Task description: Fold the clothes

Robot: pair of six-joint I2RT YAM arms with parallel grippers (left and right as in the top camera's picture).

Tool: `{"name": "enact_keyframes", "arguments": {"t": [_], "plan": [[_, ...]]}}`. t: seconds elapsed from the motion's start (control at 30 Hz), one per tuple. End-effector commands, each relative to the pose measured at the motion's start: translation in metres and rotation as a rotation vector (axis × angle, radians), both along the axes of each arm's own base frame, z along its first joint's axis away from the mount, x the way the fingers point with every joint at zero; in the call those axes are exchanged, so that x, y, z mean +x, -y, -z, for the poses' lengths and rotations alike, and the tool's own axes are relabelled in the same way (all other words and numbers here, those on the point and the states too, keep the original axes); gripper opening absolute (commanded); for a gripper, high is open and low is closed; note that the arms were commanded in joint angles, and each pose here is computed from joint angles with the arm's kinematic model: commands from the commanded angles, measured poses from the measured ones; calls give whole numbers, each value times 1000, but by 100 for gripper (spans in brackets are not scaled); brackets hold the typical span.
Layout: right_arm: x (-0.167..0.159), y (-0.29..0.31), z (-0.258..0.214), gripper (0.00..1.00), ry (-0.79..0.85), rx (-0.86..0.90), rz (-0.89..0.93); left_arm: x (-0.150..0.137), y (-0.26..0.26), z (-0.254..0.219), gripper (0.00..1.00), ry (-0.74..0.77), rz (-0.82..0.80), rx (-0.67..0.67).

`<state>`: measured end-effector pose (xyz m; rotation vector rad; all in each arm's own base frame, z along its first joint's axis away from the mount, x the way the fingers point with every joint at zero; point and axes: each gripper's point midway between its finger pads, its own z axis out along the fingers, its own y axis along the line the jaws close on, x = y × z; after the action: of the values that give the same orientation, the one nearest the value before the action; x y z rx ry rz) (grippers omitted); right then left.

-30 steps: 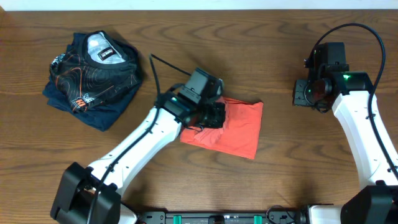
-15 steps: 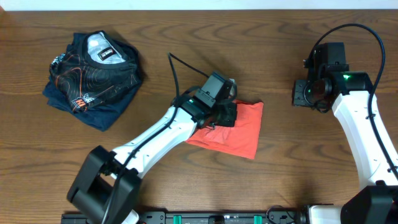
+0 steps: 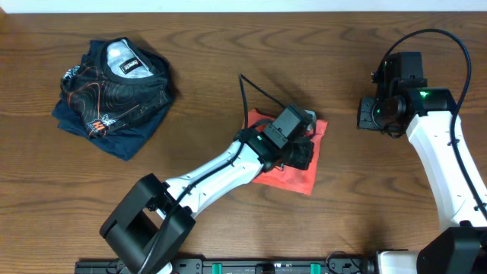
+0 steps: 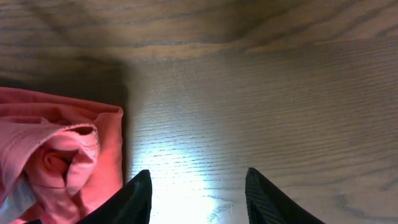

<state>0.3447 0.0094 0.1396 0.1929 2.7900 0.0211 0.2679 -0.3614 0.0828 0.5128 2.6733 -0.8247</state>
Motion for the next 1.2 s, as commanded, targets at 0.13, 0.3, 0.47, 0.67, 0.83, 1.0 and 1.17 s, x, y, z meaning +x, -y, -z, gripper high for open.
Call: {"name": "enact_keyframes", "arguments": {"t": [0.13, 0.3, 0.47, 0.67, 0.83, 1.0, 1.17], "plan": [[-2, 1, 3, 47, -10, 6, 9, 8, 3, -5, 31, 33, -4, 2], [-2, -12, 3, 52, -10, 65, -52, 27, -13, -25, 30, 101, -14, -6], [-4, -70, -10, 52, 37, 303, -339, 68, -65, -65, 31, 181, -155, -10], [3, -125, -20, 53, 109, 432, -515, 113, -136, -64, 34, 201, -357, 62], [14, -165, 0, 53, 86, 504, -548, 120, -146, -33, 34, 138, -379, 103], [8, -182, 42, 48, -59, 545, -497, 108, -129, -4, 34, 42, -315, 95], [-18, -146, 100, 45, -301, 364, -333, 93, -121, 25, 35, -24, -276, 138]]}}
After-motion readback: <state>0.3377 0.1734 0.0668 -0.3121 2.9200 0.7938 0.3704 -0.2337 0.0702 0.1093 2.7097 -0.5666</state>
